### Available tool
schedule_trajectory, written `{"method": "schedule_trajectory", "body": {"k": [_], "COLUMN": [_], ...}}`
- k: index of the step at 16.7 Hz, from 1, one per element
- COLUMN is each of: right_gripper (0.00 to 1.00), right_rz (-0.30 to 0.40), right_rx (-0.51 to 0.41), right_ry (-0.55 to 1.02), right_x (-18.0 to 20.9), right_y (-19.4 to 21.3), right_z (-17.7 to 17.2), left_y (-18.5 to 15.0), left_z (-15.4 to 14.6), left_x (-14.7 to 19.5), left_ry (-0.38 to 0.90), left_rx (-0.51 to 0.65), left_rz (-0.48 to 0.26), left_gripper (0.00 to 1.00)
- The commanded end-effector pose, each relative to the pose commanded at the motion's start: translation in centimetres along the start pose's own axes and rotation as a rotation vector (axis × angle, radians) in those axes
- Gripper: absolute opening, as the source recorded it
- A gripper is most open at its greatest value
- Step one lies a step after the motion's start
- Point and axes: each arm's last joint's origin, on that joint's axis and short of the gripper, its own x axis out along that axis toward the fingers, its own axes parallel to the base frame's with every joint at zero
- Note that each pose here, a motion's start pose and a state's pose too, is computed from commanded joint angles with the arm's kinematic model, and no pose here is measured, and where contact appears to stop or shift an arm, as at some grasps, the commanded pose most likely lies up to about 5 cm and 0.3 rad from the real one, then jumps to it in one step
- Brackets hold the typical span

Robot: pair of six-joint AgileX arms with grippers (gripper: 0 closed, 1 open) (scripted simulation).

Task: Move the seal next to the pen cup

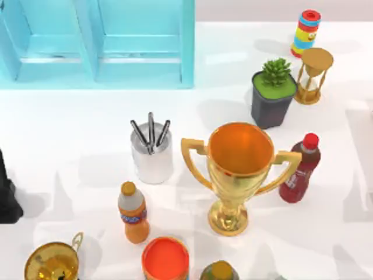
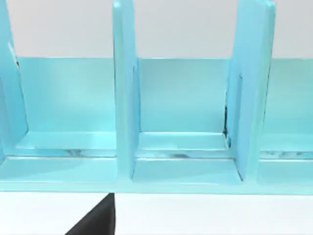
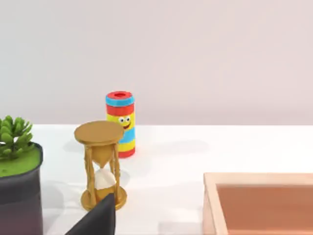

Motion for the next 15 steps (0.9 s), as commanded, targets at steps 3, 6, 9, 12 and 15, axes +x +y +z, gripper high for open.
{"method": "schedule_trajectory", "body": {"k": [3, 6, 9, 12, 15], "right_gripper": [1.00, 1.00, 1.00, 1.00, 1.00], "right_rz": [0.000, 0.000, 0.000, 0.000, 0.000], "right_rx": [0.000, 0.000, 0.000, 0.000, 0.000], "right_ry": [0.000, 0.000, 0.000, 0.000, 0.000], "right_x": [0.0, 0.0, 0.0, 0.0, 0.0], "right_y": [0.0, 0.0, 0.0, 0.0, 0.0], "right_z": [0.0, 0.0, 0.0, 0.0, 0.0], "left_y": [0.0, 0.1, 0.3, 0.7, 1.2], "left_z": [0.2, 1.7, 4.3, 7.1, 9.4], "left_x": [0.0, 0.1, 0.9, 3.0, 6.4], "left_ry": [0.012, 0.104, 0.282, 0.522, 0.792], "left_rx": [0.001, 0.011, 0.025, 0.038, 0.045], "left_rz": [0.001, 0.009, 0.020, 0.029, 0.031], "left_gripper": [1.00, 1.00, 1.00, 1.00, 1.00]}}
